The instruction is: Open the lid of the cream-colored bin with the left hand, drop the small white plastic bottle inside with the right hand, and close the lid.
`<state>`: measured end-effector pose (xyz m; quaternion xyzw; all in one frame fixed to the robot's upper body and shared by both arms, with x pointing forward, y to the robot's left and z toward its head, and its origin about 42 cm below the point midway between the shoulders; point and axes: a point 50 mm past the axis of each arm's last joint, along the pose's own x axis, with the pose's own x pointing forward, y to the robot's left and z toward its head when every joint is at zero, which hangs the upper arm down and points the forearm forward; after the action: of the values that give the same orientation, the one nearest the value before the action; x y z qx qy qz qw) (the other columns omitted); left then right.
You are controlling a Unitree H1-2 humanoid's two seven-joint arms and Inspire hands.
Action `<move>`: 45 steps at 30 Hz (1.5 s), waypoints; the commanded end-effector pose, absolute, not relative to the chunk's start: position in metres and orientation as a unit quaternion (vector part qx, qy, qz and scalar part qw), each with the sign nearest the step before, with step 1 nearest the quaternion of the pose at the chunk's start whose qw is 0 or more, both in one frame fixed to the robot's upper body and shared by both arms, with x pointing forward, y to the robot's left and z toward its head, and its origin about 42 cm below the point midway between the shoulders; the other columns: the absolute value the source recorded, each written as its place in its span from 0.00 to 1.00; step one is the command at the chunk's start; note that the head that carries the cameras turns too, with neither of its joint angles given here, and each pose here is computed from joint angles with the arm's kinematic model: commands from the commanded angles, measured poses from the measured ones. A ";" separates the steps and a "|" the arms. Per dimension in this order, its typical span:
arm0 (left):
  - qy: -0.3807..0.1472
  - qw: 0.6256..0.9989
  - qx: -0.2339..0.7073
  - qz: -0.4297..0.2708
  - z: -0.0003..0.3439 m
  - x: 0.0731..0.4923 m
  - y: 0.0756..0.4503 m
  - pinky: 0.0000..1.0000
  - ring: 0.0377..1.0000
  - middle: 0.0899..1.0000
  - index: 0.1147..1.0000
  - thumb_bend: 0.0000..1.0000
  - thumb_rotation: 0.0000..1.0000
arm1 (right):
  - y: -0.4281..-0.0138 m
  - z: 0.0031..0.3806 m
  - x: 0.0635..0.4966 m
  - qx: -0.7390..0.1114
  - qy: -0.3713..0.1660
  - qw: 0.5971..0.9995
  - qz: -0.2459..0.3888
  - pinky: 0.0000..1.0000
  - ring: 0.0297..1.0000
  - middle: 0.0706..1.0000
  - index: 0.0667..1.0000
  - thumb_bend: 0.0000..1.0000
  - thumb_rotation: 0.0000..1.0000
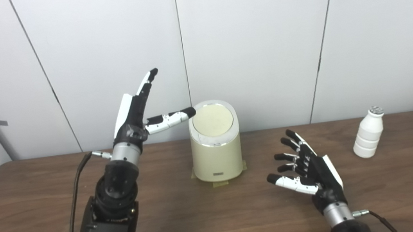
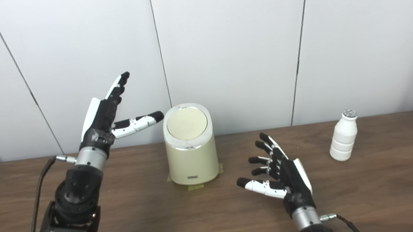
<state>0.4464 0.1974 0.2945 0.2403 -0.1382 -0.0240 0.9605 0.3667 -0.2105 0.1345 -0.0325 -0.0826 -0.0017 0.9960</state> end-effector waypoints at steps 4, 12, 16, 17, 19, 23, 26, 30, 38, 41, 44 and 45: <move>-0.188 0.937 0.295 0.021 0.328 0.463 0.179 0.94 1.00 1.00 1.00 1.00 0.31 | -0.204 0.162 0.374 -0.026 -0.138 0.990 0.006 0.54 0.68 0.88 0.91 0.91 0.18; -0.187 0.912 0.362 0.044 0.320 0.477 0.163 0.91 1.00 1.00 1.00 0.97 0.30 | -0.206 0.162 0.375 -0.026 -0.139 0.990 0.005 0.54 0.67 0.87 0.90 0.92 0.18; -0.193 0.900 0.387 0.052 0.315 0.482 0.158 0.89 1.00 1.00 1.00 0.96 0.29 | -0.205 0.163 0.374 -0.025 -0.140 0.990 0.004 0.53 0.66 0.87 0.89 0.93 0.19; -0.193 0.898 0.391 0.054 0.314 0.483 0.157 0.89 1.00 1.00 1.00 0.96 0.29 | -0.205 0.163 0.373 -0.026 -0.141 0.990 0.005 0.53 0.66 0.87 0.89 0.93 0.18; -0.192 0.895 0.399 0.055 0.312 0.485 0.155 0.89 1.00 1.00 1.00 0.95 0.29 | -0.204 0.164 0.373 -0.026 -0.141 0.990 0.004 0.54 0.66 0.86 0.89 0.92 0.17; -0.187 0.895 0.402 0.050 0.307 0.488 0.152 0.93 1.00 1.00 1.00 0.96 0.28 | -0.203 0.163 0.372 -0.021 -0.138 0.990 0.005 0.54 0.66 0.86 0.88 0.92 0.16; -0.182 0.894 0.407 0.047 0.305 0.489 0.150 0.93 1.00 1.00 1.00 0.95 0.29 | -0.203 0.164 0.372 -0.021 -0.137 0.990 0.005 0.53 0.66 0.86 0.89 0.91 0.16; -0.174 0.888 0.423 0.047 0.302 0.491 0.146 0.91 1.00 1.00 1.00 0.96 0.32 | -0.201 0.165 0.371 -0.028 -0.138 0.990 0.003 0.53 0.66 0.86 0.88 0.91 0.17; -0.169 0.885 0.432 0.043 0.289 0.493 0.136 0.93 1.00 1.00 1.00 0.97 0.32 | -0.193 0.170 0.365 -0.045 -0.135 0.990 0.004 0.52 0.64 0.85 0.88 0.90 0.19; -0.170 0.887 0.428 0.040 0.287 0.493 0.132 0.95 1.00 1.00 1.00 0.97 0.31 | -0.191 0.170 0.364 -0.046 -0.132 0.990 0.003 0.52 0.65 0.84 0.87 0.90 0.19; -0.171 0.888 0.426 0.037 0.285 0.495 0.127 0.95 1.00 1.00 1.00 0.97 0.31 | -0.190 0.171 0.363 -0.047 -0.132 0.990 0.004 0.52 0.65 0.85 0.87 0.90 0.19; -0.171 0.889 0.424 0.036 0.285 0.495 0.126 0.96 1.00 1.00 1.00 0.98 0.31 | -0.190 0.171 0.363 -0.047 -0.132 0.990 0.004 0.52 0.65 0.85 0.87 0.89 0.19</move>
<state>0.4871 0.1387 0.2484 0.4309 -0.1134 0.0241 0.8949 0.3572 -0.1950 0.1507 -0.0504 -0.0947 0.0017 0.9942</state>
